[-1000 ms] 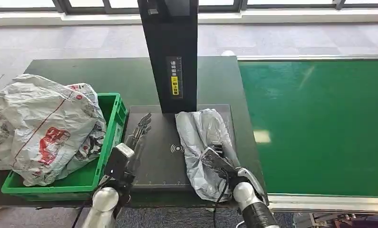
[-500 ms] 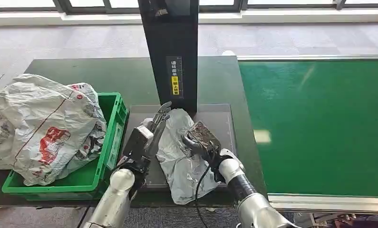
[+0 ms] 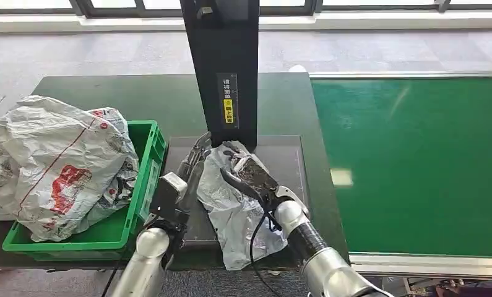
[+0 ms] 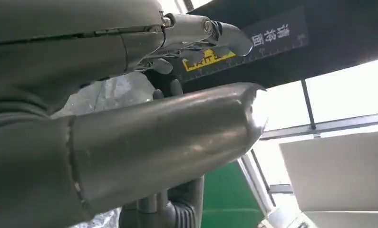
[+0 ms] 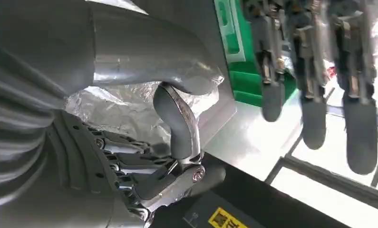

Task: Moved the parcel from conveyor to table for the left to box.

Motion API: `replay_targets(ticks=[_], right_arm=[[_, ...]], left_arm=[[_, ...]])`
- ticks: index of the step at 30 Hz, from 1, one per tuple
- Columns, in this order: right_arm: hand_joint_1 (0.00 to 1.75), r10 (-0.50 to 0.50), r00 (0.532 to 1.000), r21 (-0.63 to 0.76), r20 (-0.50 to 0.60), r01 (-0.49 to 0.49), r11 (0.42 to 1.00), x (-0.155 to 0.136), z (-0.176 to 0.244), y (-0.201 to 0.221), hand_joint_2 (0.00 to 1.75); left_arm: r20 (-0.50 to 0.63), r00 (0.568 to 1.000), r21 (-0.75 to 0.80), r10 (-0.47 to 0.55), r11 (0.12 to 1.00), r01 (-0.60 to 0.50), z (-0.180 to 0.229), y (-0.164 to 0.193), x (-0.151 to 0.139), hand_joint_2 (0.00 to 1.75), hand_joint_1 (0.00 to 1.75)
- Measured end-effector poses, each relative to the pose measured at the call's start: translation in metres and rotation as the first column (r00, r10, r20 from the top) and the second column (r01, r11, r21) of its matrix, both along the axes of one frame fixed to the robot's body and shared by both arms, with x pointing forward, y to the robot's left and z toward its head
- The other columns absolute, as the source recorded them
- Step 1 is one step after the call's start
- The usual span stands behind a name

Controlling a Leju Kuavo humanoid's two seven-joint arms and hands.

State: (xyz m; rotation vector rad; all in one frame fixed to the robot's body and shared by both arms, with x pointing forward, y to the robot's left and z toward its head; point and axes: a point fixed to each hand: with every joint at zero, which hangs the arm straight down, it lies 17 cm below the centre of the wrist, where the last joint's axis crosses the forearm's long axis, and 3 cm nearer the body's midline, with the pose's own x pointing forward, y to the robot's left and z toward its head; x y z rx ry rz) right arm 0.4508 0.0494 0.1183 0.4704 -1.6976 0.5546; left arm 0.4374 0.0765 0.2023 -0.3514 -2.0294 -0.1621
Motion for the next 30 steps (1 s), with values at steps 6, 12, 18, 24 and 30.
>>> replay_targets(ticks=[6,12,18,24,30], right_arm=[[0.00,-0.098,0.982,0.075,0.161,0.087,0.993,-0.031,0.027,-0.031,1.75],[0.00,-0.168,0.943,0.147,0.289,0.129,0.981,-0.057,0.070,-0.067,1.75],[0.00,-0.276,0.873,0.247,0.402,0.187,0.951,-0.088,0.106,-0.102,1.75],[0.00,-0.351,0.821,0.324,0.450,0.216,0.921,-0.101,0.138,-0.128,1.75],[0.00,-0.365,0.801,0.338,0.474,0.218,0.916,-0.107,0.150,-0.136,1.75]], left_arm=[[0.046,0.971,-0.036,0.234,0.972,-0.232,0.015,0.054,-0.009,0.00,0.00],[0.042,0.933,-0.045,0.358,0.933,-0.356,0.019,0.082,-0.021,0.00,0.00],[0.112,0.797,0.061,0.594,0.796,-0.602,0.026,0.122,-0.032,0.00,0.00],[0.162,0.858,0.182,0.487,0.840,-0.511,0.021,0.092,-0.030,0.00,0.00],[0.159,0.869,0.208,0.468,0.845,-0.493,0.013,0.087,-0.030,0.00,0.00]])
